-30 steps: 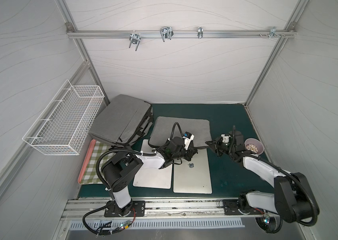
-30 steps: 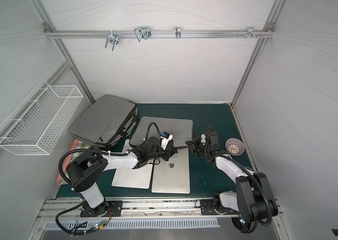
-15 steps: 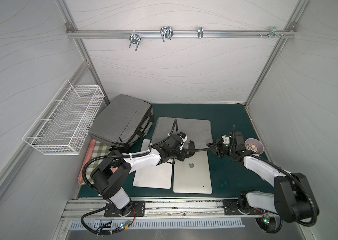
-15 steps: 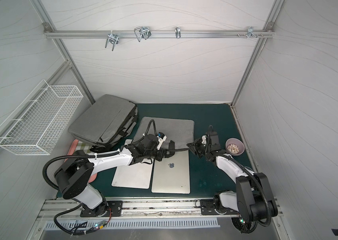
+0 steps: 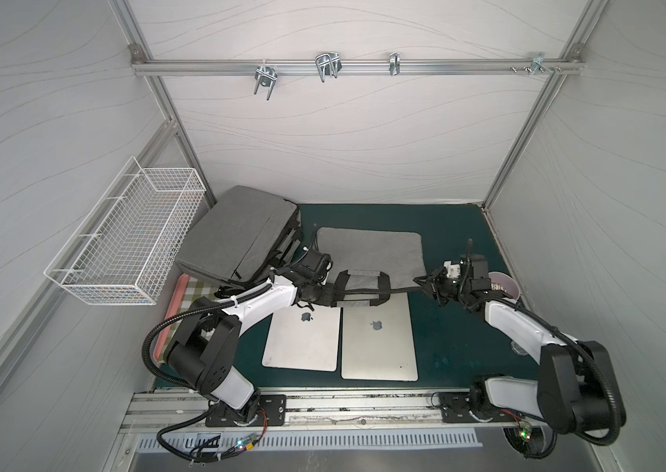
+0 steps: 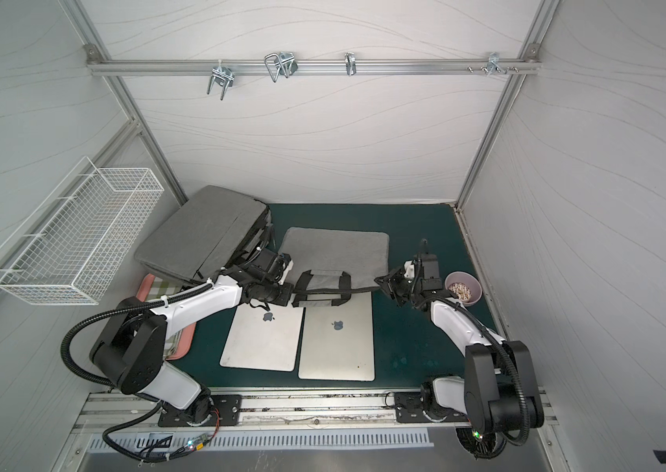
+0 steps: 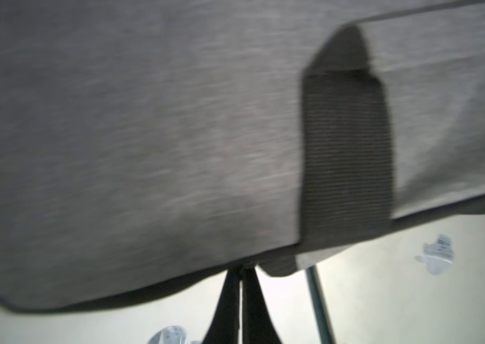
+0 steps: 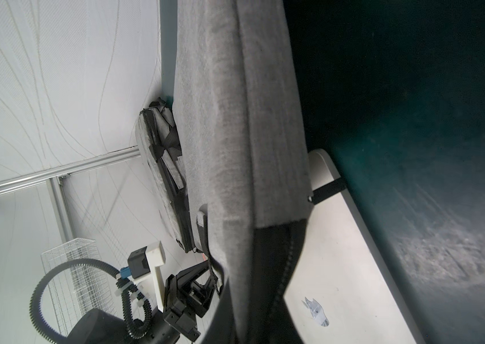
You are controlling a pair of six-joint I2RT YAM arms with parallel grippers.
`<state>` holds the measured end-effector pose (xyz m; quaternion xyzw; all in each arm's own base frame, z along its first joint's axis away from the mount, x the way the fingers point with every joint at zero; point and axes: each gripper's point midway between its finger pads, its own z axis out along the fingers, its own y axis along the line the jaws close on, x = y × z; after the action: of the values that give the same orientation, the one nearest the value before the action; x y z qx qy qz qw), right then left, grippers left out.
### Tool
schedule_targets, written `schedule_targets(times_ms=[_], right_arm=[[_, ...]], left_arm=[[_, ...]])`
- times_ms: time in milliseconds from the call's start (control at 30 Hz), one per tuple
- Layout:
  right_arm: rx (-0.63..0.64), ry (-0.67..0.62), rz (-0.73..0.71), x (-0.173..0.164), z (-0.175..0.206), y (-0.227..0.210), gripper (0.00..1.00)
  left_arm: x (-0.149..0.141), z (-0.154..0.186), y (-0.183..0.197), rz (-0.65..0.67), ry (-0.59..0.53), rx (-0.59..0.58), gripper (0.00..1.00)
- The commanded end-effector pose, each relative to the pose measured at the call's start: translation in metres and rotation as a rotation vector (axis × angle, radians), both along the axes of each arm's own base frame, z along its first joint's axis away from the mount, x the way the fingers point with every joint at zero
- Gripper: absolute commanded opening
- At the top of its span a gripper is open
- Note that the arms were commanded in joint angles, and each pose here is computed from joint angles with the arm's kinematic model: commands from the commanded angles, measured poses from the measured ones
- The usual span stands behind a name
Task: Open the zippered laptop bag and take out the laptop
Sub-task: Unzip the zipper on the zippered laptop bag, then open the bag flap on the zippered laptop bag.
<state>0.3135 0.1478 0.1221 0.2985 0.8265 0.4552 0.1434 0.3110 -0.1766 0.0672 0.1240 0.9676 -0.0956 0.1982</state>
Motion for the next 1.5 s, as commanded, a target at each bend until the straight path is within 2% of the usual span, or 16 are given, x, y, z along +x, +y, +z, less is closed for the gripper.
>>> schedule_targets(times_ms=[0, 167, 333, 467, 700, 900, 1033, 1467], right_arm=[[-0.012, -0.090, 0.029, 0.016, 0.020, -0.005, 0.00], [-0.002, -0.082, 0.093, 0.017, 0.016, -0.001, 0.00], [-0.047, -0.088, 0.145, 0.022, 0.011, -0.004, 0.00], [-0.063, -0.099, 0.180, 0.034, 0.011, -0.004, 0.00], [-0.071, -0.110, 0.183, 0.068, 0.011, -0.002, 0.00], [-0.084, -0.101, 0.210, 0.093, 0.006, 0.000, 0.00], [-0.099, -0.089, 0.236, 0.104, -0.002, 0.001, 0.00], [-0.107, -0.079, 0.281, 0.120, -0.010, 0.012, 0.00]], left_arm=[[0.014, 0.010, 0.041, 0.060, -0.019, 0.129, 0.00], [0.034, 0.011, 0.065, 0.104, -0.030, 0.169, 0.00], [0.058, 0.014, 0.080, 0.118, -0.041, 0.255, 0.01], [0.073, 0.020, 0.077, 0.093, -0.052, 0.253, 0.10], [0.085, 0.033, 0.049, -0.013, -0.094, 0.136, 0.29], [0.090, 0.057, 0.036, -0.144, -0.167, 0.115, 0.43], [0.090, 0.070, 0.012, -0.273, -0.232, 0.078, 0.49], [0.109, 0.054, -0.071, -0.669, -0.390, 0.240, 0.54]])
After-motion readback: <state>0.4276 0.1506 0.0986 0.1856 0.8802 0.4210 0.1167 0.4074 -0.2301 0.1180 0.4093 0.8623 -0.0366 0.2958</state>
